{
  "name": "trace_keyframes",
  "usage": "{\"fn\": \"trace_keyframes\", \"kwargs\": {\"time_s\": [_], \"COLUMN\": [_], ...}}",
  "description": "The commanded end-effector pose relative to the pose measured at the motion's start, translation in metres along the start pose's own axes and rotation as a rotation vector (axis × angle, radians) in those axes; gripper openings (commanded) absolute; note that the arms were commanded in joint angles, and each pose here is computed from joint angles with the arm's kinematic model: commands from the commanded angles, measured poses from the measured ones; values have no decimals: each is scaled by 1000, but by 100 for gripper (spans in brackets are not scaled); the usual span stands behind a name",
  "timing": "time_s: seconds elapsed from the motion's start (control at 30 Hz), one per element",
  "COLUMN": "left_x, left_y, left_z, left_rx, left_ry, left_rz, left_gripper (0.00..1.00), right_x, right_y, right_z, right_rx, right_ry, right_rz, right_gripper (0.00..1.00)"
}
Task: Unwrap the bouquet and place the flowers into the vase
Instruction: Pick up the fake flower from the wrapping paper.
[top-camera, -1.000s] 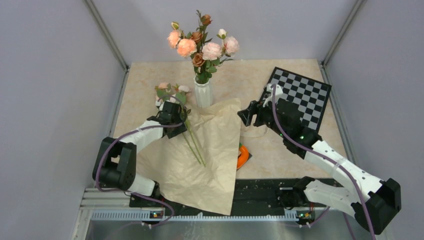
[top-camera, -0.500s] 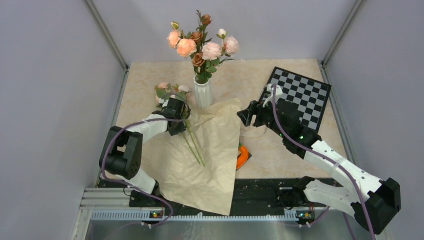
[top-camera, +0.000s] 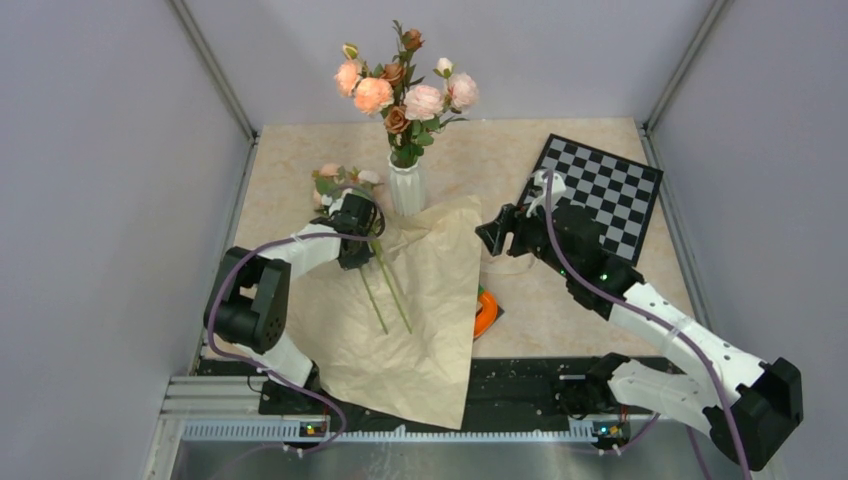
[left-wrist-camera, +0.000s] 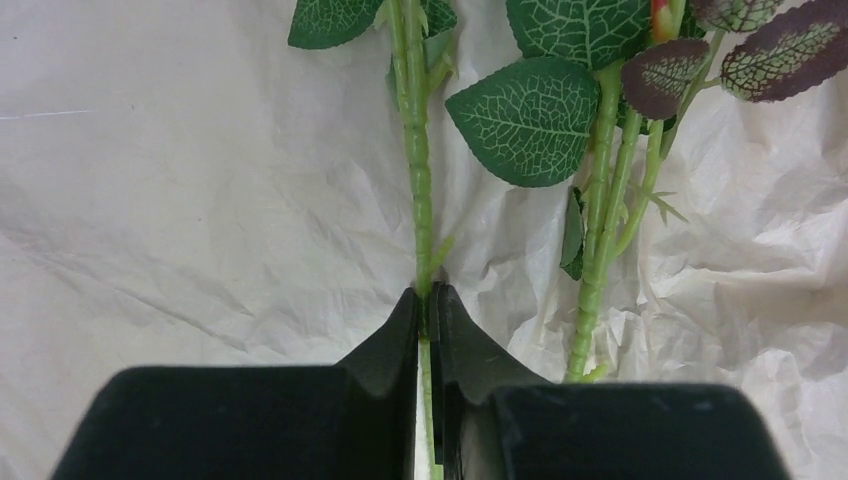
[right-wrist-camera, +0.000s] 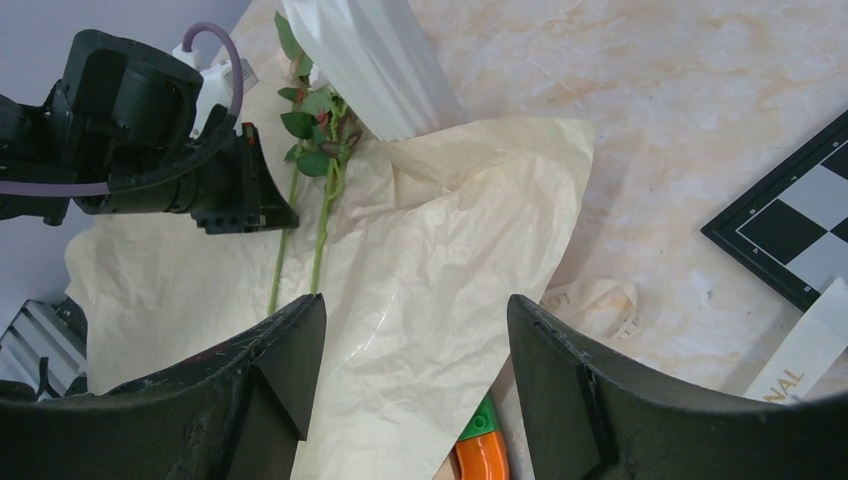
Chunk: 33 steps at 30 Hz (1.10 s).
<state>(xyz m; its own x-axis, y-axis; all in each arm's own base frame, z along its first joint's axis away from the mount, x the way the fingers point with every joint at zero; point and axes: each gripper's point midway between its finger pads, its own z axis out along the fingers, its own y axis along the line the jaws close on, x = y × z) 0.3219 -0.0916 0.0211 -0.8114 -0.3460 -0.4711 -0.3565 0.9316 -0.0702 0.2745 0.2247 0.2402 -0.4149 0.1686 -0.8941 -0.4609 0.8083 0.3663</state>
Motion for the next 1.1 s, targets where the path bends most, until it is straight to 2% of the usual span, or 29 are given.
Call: {"fn": "trace_keyframes", "kwargs": {"time_s": [0.0, 0.07, 0.23, 0.8, 0.87, 1.07], "left_x": [5, 4, -2, -40, -45, -60], "left_y": [2, 4, 8, 40, 40, 20], "left_z": [0, -3, -11, -76, -87, -129], "left_rx": [-10, -13, -6, 16, 48, 274], "left_ry": [3, -9, -60, -352, -385, -503], "left_rz": [-29, -43, -86, -251, -261, -230], "left_gripper": [4, 0, 0, 0, 0, 0], "right_x": [-15, -15, -15, -17, -17, -18], "right_y": [0, -1, -3, -8, -8, 0], "right_z": [-8, -9, -11, -16, -16, -15], "right_rx": [2, 7, 18, 46, 45, -2], "right_ry": [-54, -57, -61, -80, -80, -92], "right_rz": [9, 11, 13, 31, 32, 39], "right_gripper": [68, 68, 68, 68, 68, 68]}}
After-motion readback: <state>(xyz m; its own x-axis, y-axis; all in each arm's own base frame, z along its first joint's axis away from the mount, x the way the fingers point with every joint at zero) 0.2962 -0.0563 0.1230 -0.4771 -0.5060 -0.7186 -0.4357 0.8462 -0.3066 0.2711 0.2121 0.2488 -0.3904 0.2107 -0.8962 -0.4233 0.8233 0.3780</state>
